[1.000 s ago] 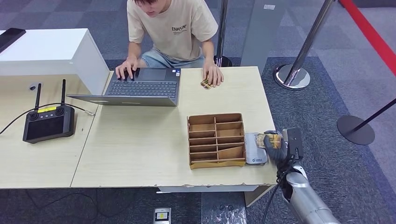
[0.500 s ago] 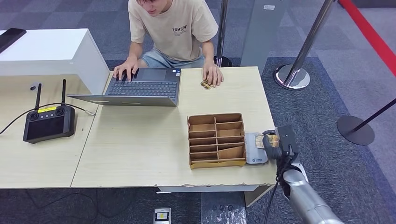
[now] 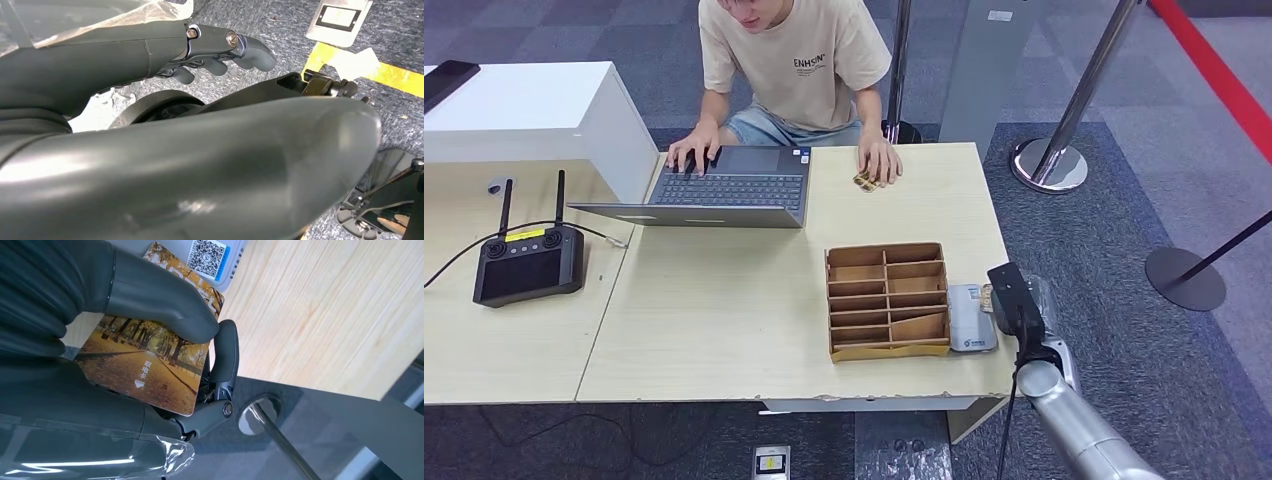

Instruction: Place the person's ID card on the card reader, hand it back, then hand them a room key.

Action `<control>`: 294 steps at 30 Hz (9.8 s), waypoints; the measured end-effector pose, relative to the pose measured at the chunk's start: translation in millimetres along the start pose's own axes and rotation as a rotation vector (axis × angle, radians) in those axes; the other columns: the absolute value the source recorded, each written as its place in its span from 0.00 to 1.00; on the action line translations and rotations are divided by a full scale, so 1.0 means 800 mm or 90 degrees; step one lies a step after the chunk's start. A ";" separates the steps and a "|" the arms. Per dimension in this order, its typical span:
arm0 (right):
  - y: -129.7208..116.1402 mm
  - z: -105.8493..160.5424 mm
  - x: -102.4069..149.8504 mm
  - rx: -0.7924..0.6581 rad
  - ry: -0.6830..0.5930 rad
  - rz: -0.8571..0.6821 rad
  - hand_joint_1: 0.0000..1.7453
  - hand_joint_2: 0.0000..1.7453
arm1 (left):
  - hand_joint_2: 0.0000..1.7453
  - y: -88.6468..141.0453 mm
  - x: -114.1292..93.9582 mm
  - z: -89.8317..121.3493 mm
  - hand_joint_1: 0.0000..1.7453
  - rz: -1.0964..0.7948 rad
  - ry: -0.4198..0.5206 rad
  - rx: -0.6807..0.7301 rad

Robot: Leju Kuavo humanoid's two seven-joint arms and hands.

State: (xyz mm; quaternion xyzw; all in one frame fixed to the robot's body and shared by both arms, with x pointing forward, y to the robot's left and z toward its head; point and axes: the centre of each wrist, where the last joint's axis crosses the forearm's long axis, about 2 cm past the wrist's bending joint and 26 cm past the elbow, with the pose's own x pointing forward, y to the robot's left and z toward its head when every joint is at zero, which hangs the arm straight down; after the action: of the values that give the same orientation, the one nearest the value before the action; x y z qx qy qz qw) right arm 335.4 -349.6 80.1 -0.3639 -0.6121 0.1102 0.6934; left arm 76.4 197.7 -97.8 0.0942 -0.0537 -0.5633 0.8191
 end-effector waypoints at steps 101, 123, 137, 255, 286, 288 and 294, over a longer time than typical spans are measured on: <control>0.014 -0.076 0.333 -0.079 -0.498 0.657 1.00 1.00 | 0.00 0.013 0.007 0.000 0.00 -0.100 -0.025 0.009; 0.020 -0.064 0.287 0.053 -0.423 0.292 0.00 1.00 | 0.00 0.008 0.005 0.000 0.00 -0.095 -0.023 0.007; 0.008 0.033 0.193 0.190 -0.443 -0.103 0.00 1.00 | 0.00 -0.005 -0.006 -0.001 0.00 -0.058 -0.027 0.000; 0.004 0.087 0.146 0.031 -0.402 0.219 0.37 1.00 | 0.00 -0.005 -0.009 -0.002 0.00 -0.013 -0.002 0.003; 0.012 0.089 0.141 0.052 -0.398 0.219 0.44 1.00 | 0.00 -0.005 -0.009 -0.002 0.00 -0.015 -0.001 0.004; 0.012 0.089 0.141 0.053 -0.398 0.218 0.44 1.00 | 0.00 -0.005 -0.009 -0.002 0.00 -0.015 -0.001 0.004; 0.014 0.090 0.140 0.057 -0.399 0.212 0.45 1.00 | 0.00 -0.005 -0.009 -0.002 0.00 -0.015 0.000 0.004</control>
State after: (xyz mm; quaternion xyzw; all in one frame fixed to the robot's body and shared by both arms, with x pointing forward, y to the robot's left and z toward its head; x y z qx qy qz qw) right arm 297.3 -248.4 158.2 -0.3767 -0.7217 0.3547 0.4598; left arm 70.1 202.8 -99.8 0.0971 -0.0542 -0.5728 0.8121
